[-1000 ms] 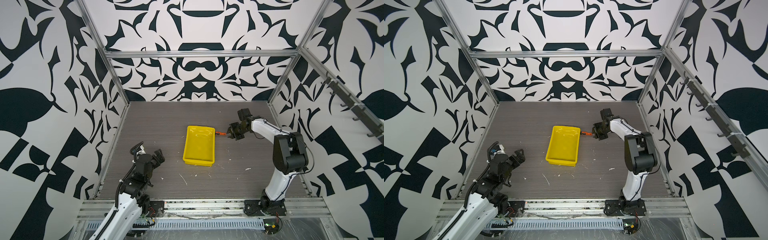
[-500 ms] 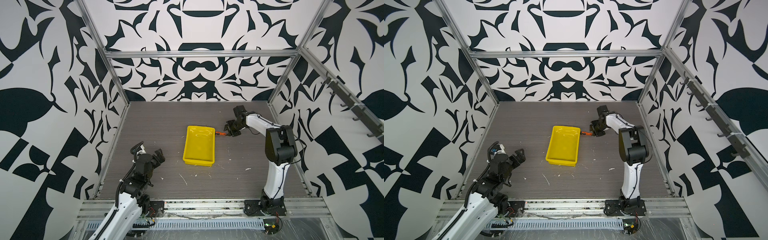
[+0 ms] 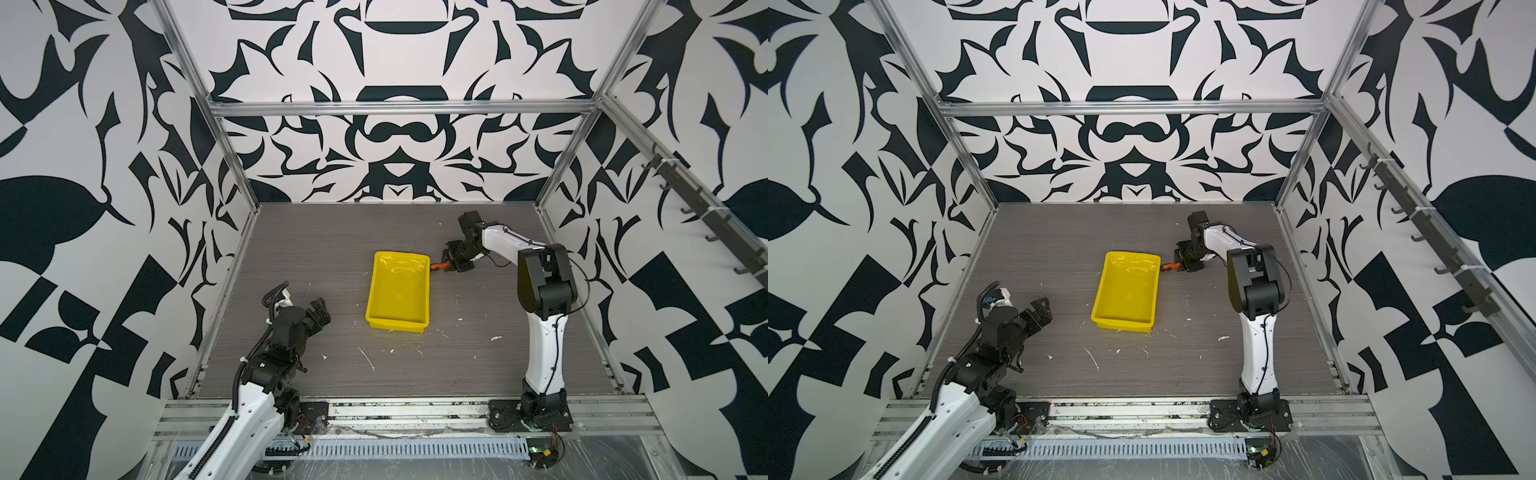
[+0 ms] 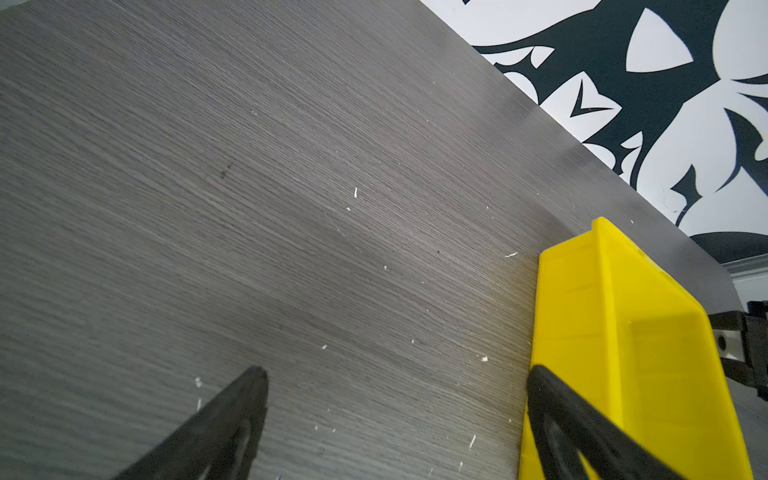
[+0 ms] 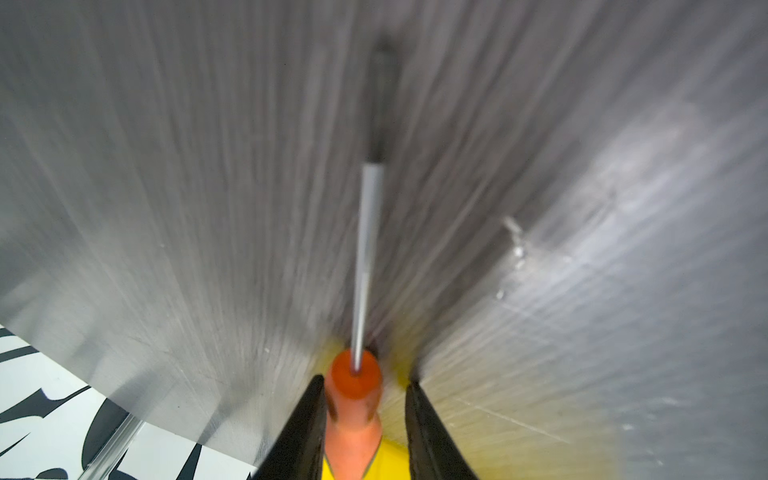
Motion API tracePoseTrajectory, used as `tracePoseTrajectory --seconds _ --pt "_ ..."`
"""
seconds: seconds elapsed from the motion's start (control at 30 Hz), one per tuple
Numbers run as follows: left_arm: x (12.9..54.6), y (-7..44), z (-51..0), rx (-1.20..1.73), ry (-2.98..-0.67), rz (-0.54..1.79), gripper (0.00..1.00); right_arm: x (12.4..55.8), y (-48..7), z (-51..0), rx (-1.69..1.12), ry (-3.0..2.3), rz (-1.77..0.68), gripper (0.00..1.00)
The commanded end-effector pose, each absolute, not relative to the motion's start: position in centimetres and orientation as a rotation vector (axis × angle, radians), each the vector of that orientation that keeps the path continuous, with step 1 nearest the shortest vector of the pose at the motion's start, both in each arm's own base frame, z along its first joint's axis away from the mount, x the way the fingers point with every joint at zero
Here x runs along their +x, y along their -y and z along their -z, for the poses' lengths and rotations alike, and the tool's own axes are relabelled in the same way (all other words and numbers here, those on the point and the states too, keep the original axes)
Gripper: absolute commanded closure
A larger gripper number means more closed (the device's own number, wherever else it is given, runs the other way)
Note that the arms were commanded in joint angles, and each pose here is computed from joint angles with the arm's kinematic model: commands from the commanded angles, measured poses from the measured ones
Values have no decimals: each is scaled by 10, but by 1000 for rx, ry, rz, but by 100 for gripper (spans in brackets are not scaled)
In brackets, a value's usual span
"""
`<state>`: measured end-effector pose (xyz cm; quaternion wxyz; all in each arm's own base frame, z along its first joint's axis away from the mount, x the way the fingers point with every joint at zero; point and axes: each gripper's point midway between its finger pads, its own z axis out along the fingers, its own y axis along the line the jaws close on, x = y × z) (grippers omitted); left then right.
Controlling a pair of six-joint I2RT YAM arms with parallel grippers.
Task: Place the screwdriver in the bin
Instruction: 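Lower the right gripper over the orange handle and close on it, then lift the screwdriver with the right gripper and swing it toward the bin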
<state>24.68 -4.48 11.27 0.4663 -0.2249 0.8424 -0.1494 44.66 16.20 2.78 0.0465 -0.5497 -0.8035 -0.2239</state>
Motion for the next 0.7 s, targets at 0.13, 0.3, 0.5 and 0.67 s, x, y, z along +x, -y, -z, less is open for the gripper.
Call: tracePoseTrajectory --seconds 0.13,0.3,0.5,0.67 --pt "249 43 -116 -568 -2045 366 0 435 -161 -23 -1685 2440 638 68" --pt "244 16 -106 -745 -2036 220 0 419 -154 -24 -1695 2468 668 84" --pt "246 22 -104 -727 -2084 231 0 395 -151 -12 -1641 2489 657 99" --pt "259 30 -124 -743 -1981 337 0 379 -143 -20 -1487 2639 636 100"
